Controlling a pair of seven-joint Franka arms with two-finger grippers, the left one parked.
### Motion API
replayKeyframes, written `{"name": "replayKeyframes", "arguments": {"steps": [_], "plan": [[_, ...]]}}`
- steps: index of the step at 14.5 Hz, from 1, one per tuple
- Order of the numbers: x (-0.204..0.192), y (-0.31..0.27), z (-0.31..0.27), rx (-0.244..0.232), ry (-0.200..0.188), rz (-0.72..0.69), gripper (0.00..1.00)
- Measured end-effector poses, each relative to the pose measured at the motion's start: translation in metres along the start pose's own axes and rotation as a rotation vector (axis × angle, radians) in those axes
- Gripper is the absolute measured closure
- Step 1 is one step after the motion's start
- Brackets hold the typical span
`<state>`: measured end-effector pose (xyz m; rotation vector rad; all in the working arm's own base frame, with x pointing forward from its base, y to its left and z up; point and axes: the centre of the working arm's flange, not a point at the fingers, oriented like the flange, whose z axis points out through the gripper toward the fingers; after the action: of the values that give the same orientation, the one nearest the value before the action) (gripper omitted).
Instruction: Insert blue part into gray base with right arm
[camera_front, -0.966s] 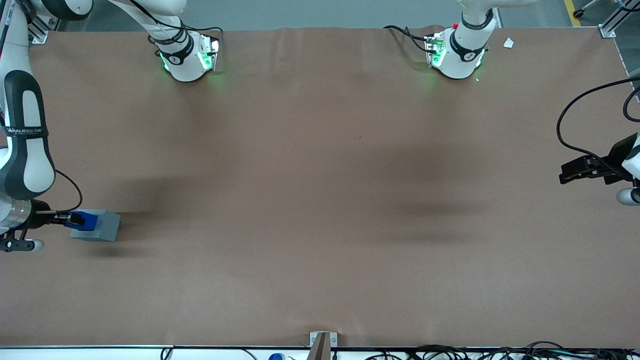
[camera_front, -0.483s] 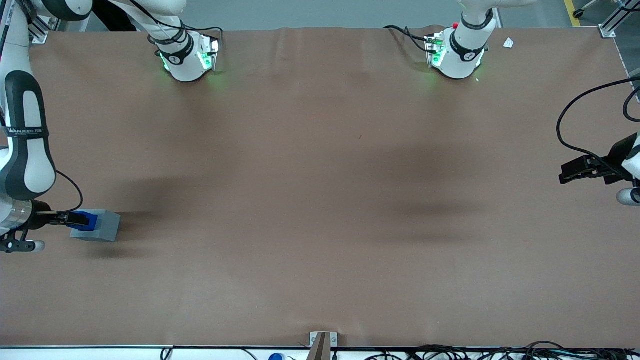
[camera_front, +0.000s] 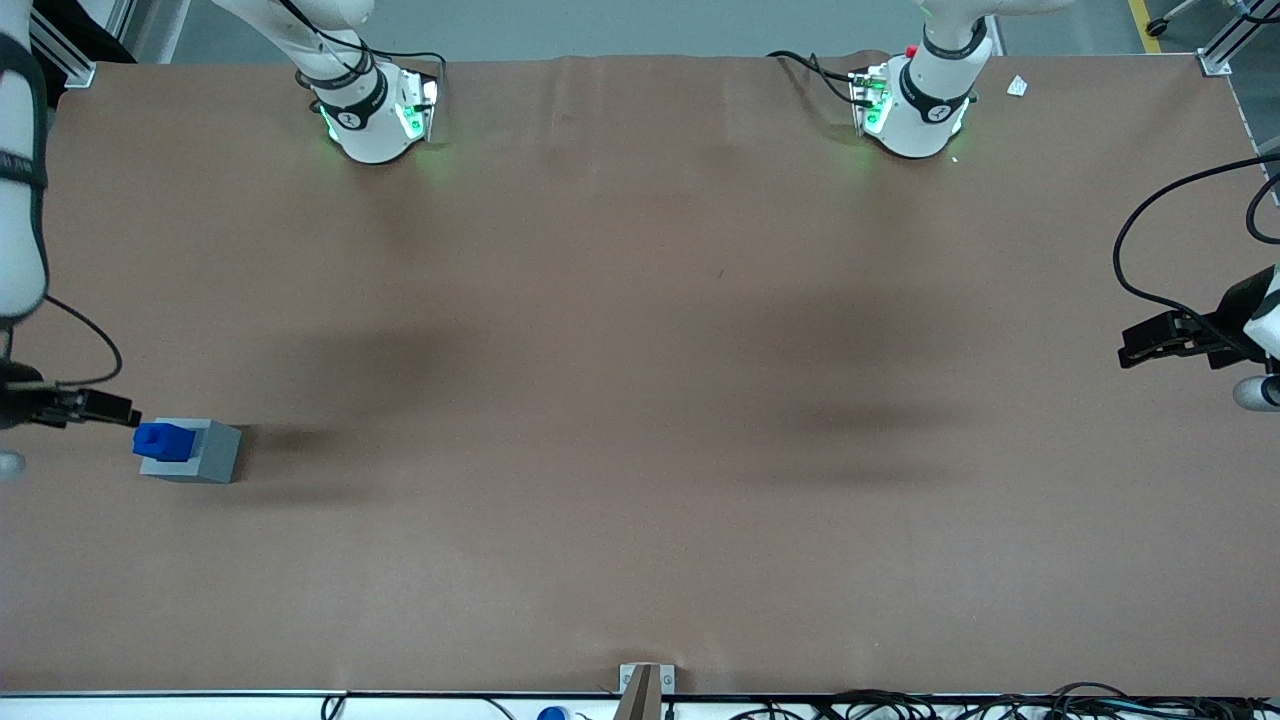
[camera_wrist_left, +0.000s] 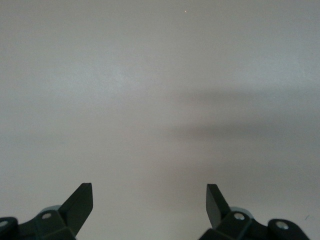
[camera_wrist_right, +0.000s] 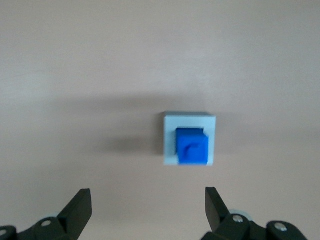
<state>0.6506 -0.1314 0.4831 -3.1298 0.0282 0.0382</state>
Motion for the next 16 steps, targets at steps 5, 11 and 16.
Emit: {"name": "replayKeyframes", "arguments": {"steps": [5,11,16], "plan": [[-0.052,-0.066,-0.097,0.003,-0.013,0.022,0.00],[-0.110,-0.090,-0.160,0.008,-0.043,-0.002,0.00],[-0.144,-0.127,-0.176,0.006,-0.042,-0.039,0.00]]}}
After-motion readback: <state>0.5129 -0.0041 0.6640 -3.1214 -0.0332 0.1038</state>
